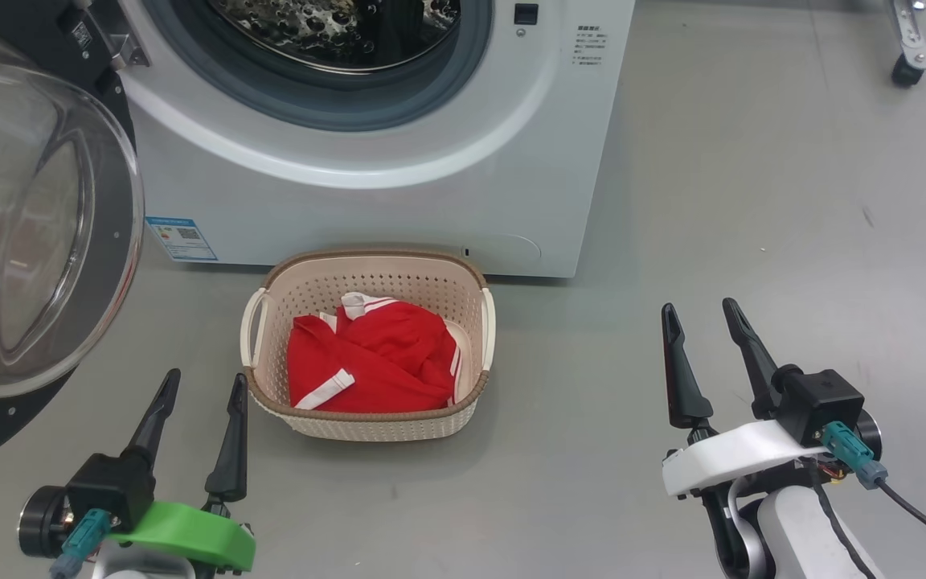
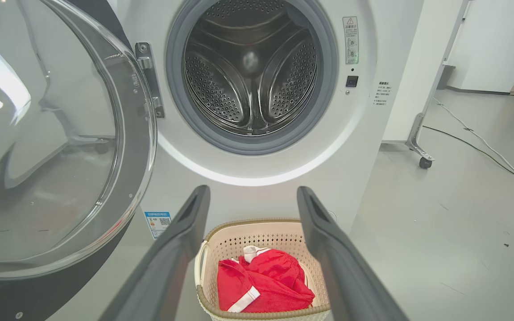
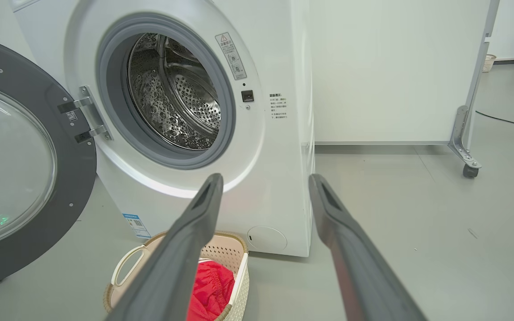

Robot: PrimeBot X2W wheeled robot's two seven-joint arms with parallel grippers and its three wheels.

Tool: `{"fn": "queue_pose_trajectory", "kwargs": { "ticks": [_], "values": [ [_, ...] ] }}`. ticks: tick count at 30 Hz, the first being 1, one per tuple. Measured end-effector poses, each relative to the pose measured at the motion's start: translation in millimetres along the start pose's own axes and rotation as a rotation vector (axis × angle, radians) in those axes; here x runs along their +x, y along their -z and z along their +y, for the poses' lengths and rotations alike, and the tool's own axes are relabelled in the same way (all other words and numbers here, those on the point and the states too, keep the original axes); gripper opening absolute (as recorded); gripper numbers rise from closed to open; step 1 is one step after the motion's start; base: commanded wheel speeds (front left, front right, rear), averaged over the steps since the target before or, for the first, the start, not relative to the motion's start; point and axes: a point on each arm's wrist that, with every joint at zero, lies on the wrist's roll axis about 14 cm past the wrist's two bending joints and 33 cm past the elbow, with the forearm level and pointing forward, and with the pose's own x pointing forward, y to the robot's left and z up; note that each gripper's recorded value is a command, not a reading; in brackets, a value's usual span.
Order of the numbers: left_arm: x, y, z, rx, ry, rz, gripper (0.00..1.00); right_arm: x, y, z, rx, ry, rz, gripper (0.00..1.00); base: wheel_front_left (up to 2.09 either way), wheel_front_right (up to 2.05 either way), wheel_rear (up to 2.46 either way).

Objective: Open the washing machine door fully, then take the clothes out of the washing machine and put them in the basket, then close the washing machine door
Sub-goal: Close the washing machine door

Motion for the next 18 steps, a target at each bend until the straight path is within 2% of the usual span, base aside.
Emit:
{"fn": "queue_pose_trajectory", "kwargs": {
  "ticks": [10, 18],
  "values": [
    [-16.2, -1.7, 22.8, 0.001, -0.083, -0.002, 1.00, 13.6, 15.3, 28.8, 0.012, -0.101, 0.039, 1.00, 0.00, 0.00, 0.00],
    [-38.4, -13.9, 56.5, 0.013, -0.211, -0.035, 1.00, 19.7, 31.2, 64.3, 0.022, -0.219, 0.084, 1.00, 0.00, 0.00, 0.00]
  ]
}}
